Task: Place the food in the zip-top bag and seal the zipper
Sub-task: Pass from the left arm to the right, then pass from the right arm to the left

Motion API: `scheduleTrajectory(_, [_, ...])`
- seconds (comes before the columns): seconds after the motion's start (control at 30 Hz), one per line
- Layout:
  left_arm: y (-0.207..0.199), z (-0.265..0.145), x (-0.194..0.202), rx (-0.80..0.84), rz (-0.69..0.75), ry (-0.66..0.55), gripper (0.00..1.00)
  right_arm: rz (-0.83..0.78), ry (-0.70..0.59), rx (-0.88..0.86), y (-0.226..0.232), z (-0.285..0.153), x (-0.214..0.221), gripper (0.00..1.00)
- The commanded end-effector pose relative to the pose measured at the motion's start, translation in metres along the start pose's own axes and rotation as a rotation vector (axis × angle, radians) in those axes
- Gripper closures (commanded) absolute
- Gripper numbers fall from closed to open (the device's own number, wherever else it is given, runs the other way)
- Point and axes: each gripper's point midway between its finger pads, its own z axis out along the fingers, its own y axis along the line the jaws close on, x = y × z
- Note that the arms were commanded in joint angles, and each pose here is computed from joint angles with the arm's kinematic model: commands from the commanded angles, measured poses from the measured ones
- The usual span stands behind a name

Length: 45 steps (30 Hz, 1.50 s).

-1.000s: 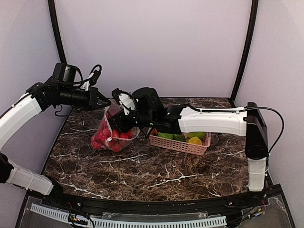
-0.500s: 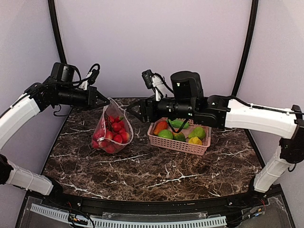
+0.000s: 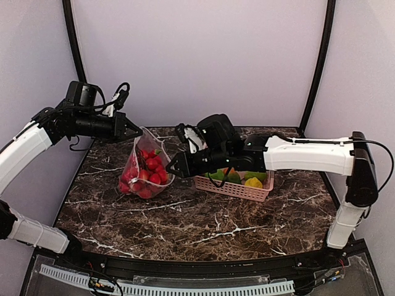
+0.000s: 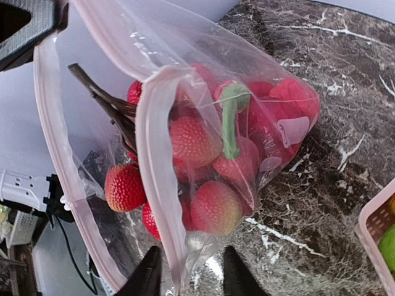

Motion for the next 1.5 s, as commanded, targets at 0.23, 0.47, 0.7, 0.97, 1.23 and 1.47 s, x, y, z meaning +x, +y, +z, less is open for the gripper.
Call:
scheduleTrajectory(0.23, [-0.015, -0.035, -0.019, -0.034, 0.12, -0.061, 0.99, -0.066, -0.114, -0.299, 0.09, -0.052, -0.055, 1.0])
scheduleTrajectory(0.47, [-0.029, -0.042, -0.011, 0.008, 0.187, 0.041, 0.99, -0.062, -0.231, -0.38, 0.122, -0.092, -0.076, 1.0])
scheduleTrajectory(0.7, [-0.018, -0.03, 0.008, 0.025, 0.184, 0.046, 0.4, 0.124, -0.289, -0.25, 0.083, -0.072, -0.068, 1.0])
scheduleTrajectory(0.97, [-0.021, -0.058, 0.043, 0.082, 0.249, -0.102, 0.01, 0.184, -0.35, -0.07, 0.046, -0.054, -0.074, 1.0])
scheduleTrajectory(1.23, [0.008, -0.035, 0.095, 0.128, 0.099, -0.101, 0.02, 0.18, -0.346, -0.066, 0.046, -0.052, -0.076, 1.0])
scheduleTrajectory(1.47, [0.017, -0.014, 0.1, 0.171, 0.024, -0.114, 0.31, 0.191, -0.346, -0.078, 0.048, -0.057, -0.074, 1.0])
